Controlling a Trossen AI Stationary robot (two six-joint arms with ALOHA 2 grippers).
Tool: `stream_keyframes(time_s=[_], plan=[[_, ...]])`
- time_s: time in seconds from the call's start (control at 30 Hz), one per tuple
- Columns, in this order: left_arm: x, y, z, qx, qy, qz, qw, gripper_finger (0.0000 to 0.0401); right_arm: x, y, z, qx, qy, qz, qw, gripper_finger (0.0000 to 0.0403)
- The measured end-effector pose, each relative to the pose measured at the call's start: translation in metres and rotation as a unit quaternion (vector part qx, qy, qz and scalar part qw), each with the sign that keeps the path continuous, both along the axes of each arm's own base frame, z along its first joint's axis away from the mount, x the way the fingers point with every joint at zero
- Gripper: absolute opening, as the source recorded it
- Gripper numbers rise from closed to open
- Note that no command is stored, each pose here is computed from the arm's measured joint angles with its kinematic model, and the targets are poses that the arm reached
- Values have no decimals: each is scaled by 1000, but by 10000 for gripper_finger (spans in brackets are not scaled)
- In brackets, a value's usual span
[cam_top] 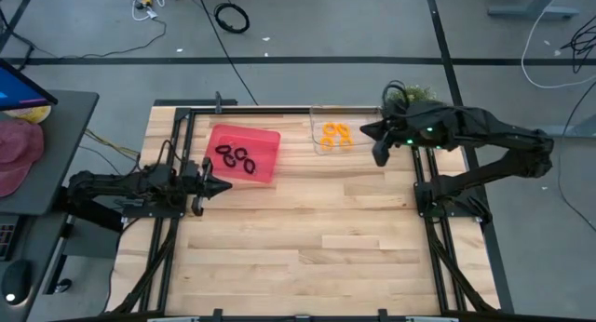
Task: Sort spring keychains
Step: Return to Home Position
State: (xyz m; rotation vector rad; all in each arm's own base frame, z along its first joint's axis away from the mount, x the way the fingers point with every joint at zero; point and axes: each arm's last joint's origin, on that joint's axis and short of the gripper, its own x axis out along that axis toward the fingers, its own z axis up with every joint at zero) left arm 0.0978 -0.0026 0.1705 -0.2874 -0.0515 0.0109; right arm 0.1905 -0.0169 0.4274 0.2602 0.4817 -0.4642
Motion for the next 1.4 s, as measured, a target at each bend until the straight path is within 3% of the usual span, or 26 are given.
stream_keyframes(time_s=[0.27,0.47,0.67,1.03,1.27,1.4], plan=[[0,0,1,0,-3,-1,1000,5,-36,8,6,2,-32,24,999,2],[0,0,1,0,-5,-2,1000,5,-50,14,-34,23,-104,42,993,1],[0,0,1,-1,-6,-2,1000,5,-80,15,-69,56,-180,55,981,1],[0,0,1,-1,-6,-3,1000,5,-152,11,-84,43,-319,66,945,0],[0,0,1,-1,-6,-3,1000,5,-176,10,-109,45,-386,72,918,0],[0,0,1,-1,-6,-3,1000,5,-174,10,-116,40,-373,81,924,0]])
